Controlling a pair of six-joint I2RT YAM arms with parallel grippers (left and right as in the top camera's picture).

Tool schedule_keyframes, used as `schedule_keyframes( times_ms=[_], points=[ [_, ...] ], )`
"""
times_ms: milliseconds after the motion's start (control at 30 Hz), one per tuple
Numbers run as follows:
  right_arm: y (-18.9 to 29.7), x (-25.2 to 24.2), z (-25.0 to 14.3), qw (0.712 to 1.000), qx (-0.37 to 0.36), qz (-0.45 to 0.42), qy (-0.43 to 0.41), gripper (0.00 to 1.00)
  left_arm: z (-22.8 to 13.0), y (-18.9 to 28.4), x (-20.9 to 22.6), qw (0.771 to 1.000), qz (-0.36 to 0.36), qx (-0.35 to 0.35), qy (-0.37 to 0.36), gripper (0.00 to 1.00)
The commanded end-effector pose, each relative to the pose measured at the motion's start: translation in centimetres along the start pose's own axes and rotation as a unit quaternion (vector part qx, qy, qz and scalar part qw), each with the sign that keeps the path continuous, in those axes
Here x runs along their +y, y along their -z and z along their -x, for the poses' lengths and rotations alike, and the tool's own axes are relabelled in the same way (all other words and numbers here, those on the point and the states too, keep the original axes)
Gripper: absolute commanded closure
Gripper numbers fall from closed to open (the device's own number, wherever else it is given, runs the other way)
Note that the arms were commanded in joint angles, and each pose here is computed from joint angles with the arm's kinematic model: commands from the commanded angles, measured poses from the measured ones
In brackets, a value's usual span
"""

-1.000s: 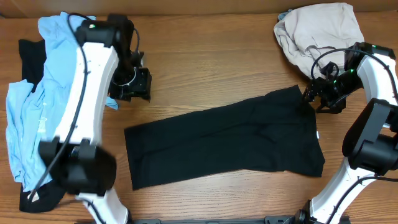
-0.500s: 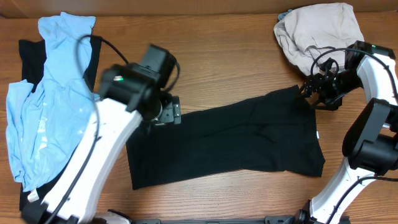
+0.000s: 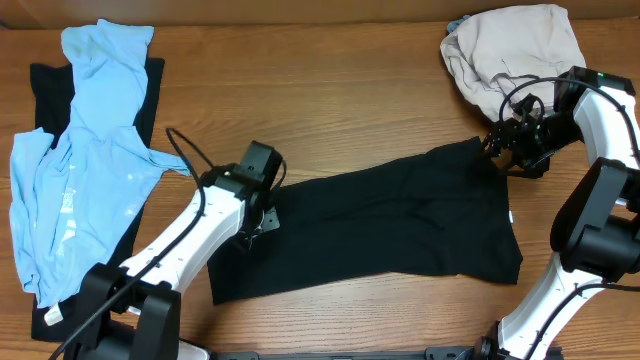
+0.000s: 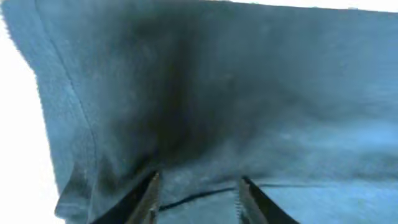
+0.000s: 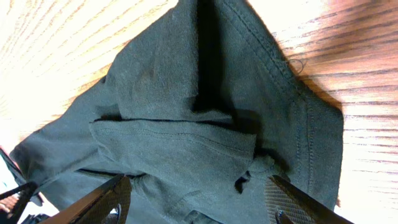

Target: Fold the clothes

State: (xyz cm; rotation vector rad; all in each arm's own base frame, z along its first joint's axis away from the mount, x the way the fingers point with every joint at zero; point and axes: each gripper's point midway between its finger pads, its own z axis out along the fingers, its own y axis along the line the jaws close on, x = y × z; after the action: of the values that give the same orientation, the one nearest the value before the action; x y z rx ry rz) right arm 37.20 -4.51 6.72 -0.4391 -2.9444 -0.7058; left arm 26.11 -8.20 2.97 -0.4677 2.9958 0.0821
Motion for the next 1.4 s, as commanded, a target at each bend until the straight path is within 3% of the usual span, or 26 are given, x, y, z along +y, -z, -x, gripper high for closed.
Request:
schedule_keyframes(
  times_ms=[0,233,433,500,700,833,1033,1267,1367],
  points=[
    [1.2,0.9,0.0,1.0,-0.02,0.005,0.011,0.27,-1.3,-1.2,0.3,1.0,-0.017,0.017,-0.008,0.63],
    [1.2,0.9,0.1,1.0,-0.022,0.005,0.012,0.27,-1.9,-2.4,0.6,1.0,-0.018,0.016,-0.008,0.71],
    [1.2,0.9,0.2,1.0,-0.023,0.005,0.013,0.27,-0.8,-3.2,0.0,0.999,-0.037,-0.014,-0.026,0.71],
    [1.2,0.9,0.3,1.0,-0.025,0.004,0.013,0.27,0.6,-3.9,0.5,0.998,-0.039,-0.027,-0.048,0.73],
    [1.3,0.8,0.7,0.999,-0.033,0.001,0.017,0.26,5.6,-7.9,2.4,0.994,-0.098,-0.037,-0.021,0.75],
    [1.3,0.8,0.7,0.999,-0.033,0.001,0.017,0.26,10.4,-8.6,2.9,0.988,-0.125,-0.082,-0.034,0.75],
    [1.3,0.8,0.7,0.999,-0.032,0.001,0.017,0.26,15.3,-4.7,1.5,0.98,-0.128,-0.124,-0.086,0.57],
    [1.2,0.8,0.2,1.0,-0.024,0.001,0.013,0.26,16.0,1.1,1.7,0.982,-0.11,-0.066,-0.14,0.31],
    [1.2,0.8,0.2,1.0,-0.023,0.001,0.012,0.26,16.5,3.0,2.7,0.983,-0.097,-0.057,-0.146,0.28]
  ],
)
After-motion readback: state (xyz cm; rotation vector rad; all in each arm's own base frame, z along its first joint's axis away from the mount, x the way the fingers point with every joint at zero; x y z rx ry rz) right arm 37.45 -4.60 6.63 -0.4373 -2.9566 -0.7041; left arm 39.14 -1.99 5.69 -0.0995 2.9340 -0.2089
